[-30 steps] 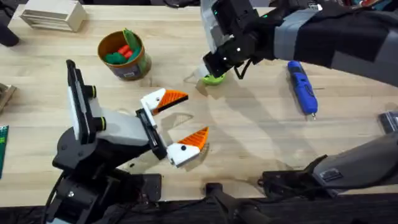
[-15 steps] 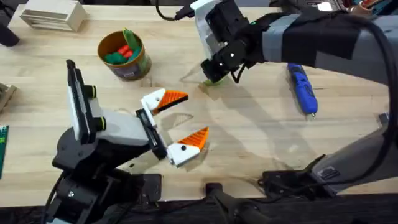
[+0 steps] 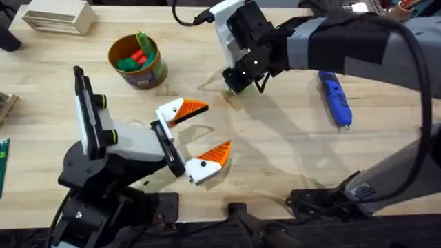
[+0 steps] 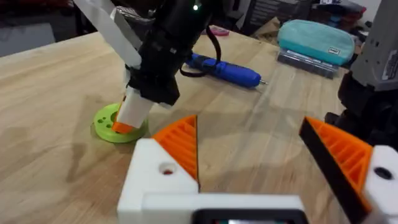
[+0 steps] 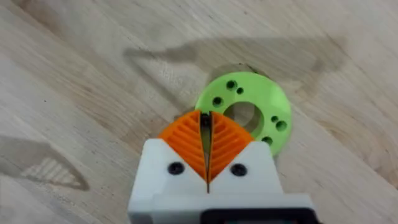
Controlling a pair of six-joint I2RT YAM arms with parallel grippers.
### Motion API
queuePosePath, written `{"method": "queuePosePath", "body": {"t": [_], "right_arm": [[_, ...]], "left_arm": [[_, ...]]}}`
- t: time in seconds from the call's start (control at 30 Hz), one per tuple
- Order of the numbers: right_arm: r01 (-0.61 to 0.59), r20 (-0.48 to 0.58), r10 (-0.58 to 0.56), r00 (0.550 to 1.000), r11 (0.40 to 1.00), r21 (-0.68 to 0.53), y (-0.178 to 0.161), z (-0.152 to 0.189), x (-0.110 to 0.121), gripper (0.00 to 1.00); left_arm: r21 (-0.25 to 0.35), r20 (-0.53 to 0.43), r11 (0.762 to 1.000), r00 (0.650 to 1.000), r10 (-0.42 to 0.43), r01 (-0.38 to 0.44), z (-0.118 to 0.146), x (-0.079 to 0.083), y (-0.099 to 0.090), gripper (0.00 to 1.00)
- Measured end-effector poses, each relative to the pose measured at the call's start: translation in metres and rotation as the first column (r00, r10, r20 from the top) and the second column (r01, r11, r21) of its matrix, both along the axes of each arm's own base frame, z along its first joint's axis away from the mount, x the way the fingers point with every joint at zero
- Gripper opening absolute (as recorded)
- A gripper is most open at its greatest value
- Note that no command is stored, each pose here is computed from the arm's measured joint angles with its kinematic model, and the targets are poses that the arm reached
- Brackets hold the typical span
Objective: Pick up the gripper from the table and insert it into the empty holder that is missing its gripper. Then pick up a screw, insert it into the mounting hole, and use the screwdriver to tighten it. Finally, clean up the table by picking up the vegetable and placing it into the bucket.
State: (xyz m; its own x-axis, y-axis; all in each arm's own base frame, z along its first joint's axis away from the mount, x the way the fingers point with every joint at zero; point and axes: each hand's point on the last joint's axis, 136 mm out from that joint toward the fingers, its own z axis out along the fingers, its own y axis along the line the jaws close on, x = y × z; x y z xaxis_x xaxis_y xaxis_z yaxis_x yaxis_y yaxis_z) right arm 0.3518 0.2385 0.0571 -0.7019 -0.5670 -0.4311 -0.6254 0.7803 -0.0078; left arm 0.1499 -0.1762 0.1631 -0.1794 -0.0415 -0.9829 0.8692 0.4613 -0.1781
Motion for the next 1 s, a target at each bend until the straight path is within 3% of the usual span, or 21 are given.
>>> {"method": "queuePosePath", "body": {"t": [0.2,0.6,0.83,1.0], "right_arm": [[-0.017,0.005,0.017,1.0,1.0,-0.006,0.0,0.001,-0.001,0.008],[-0.026,0.117,0.019,0.993,0.998,0.06,-0.005,0.092,-0.009,0.007],[-0.064,0.033,0.064,0.997,0.998,0.008,-0.009,0.131,-0.043,0.007],[-0.145,0.062,0.143,0.988,0.989,0.036,0.018,0.179,-0.066,0.007]], "left_arm": [[0.0,0.0,1.0,1.0,0.0,0.0,0.0,0.0,0.0,0.987],[0.0,0.0,1.0,1.0,0.0,0.0,0.0,0.0,0.0,0.987],[0.0,0.0,1.0,1.0,0.0,0.0,0.0,0.0,0.0,0.988],[0.0,0.0,1.0,1.0,0.0,0.0,0.0,0.0,0.0,0.987]]}}
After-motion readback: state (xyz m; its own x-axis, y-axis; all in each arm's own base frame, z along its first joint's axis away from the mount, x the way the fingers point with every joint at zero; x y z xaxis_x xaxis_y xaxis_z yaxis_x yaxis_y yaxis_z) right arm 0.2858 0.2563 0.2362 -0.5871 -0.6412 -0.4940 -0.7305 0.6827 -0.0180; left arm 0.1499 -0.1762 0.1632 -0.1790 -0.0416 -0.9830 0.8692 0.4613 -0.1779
